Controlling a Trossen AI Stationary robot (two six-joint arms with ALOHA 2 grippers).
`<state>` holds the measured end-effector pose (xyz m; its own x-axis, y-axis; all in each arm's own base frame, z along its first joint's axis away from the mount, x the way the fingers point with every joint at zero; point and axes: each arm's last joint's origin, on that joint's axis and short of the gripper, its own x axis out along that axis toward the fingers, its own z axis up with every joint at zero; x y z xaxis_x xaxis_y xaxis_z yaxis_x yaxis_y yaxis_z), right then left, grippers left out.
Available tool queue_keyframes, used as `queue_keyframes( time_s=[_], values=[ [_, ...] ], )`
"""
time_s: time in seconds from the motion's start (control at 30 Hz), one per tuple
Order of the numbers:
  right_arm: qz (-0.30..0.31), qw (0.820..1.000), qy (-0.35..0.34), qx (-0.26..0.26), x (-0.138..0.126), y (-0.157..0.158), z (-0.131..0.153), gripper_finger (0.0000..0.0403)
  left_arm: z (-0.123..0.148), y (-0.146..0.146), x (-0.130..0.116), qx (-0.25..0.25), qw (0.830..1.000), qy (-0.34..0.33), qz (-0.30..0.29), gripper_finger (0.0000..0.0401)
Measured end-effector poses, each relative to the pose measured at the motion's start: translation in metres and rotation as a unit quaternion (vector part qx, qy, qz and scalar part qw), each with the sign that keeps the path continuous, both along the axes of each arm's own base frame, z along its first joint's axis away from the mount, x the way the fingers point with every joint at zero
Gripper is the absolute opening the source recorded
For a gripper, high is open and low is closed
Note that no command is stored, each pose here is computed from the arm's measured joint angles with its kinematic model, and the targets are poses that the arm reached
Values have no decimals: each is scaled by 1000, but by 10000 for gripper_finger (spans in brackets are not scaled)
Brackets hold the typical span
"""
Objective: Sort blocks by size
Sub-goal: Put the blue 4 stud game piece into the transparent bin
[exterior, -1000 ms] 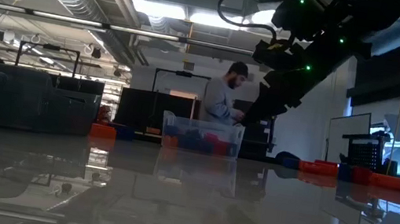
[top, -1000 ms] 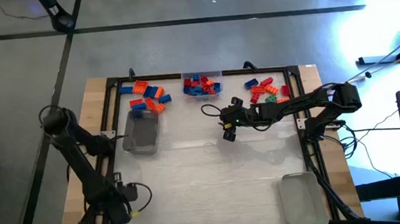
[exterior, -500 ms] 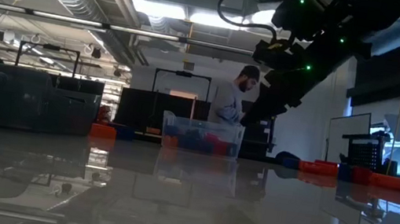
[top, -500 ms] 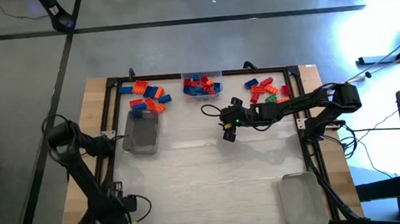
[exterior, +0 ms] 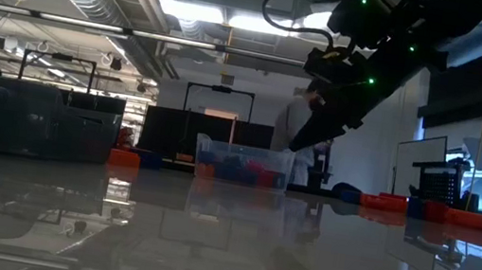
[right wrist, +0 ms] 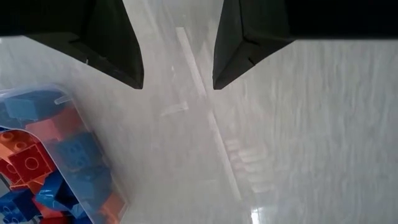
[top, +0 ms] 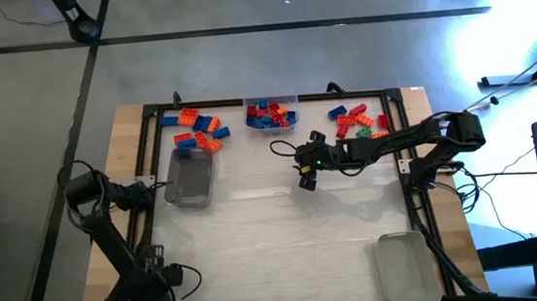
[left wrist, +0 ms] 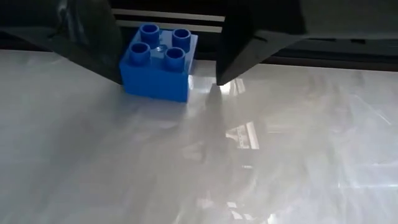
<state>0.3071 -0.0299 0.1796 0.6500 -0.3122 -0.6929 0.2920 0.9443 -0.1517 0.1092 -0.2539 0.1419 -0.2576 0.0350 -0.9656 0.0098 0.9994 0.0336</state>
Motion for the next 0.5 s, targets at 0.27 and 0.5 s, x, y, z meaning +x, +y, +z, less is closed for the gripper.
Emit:
queue_keyframes(
  time_s=[0.27,0.5],
  values=[
    [0,1000,0,0,0,0,0,193,-1,1,0,5,1000,3,17,123],
    [0,1000,8,1,-1,0,-1,193,17,11,12,-5,998,-6,57,123]
  ],
)
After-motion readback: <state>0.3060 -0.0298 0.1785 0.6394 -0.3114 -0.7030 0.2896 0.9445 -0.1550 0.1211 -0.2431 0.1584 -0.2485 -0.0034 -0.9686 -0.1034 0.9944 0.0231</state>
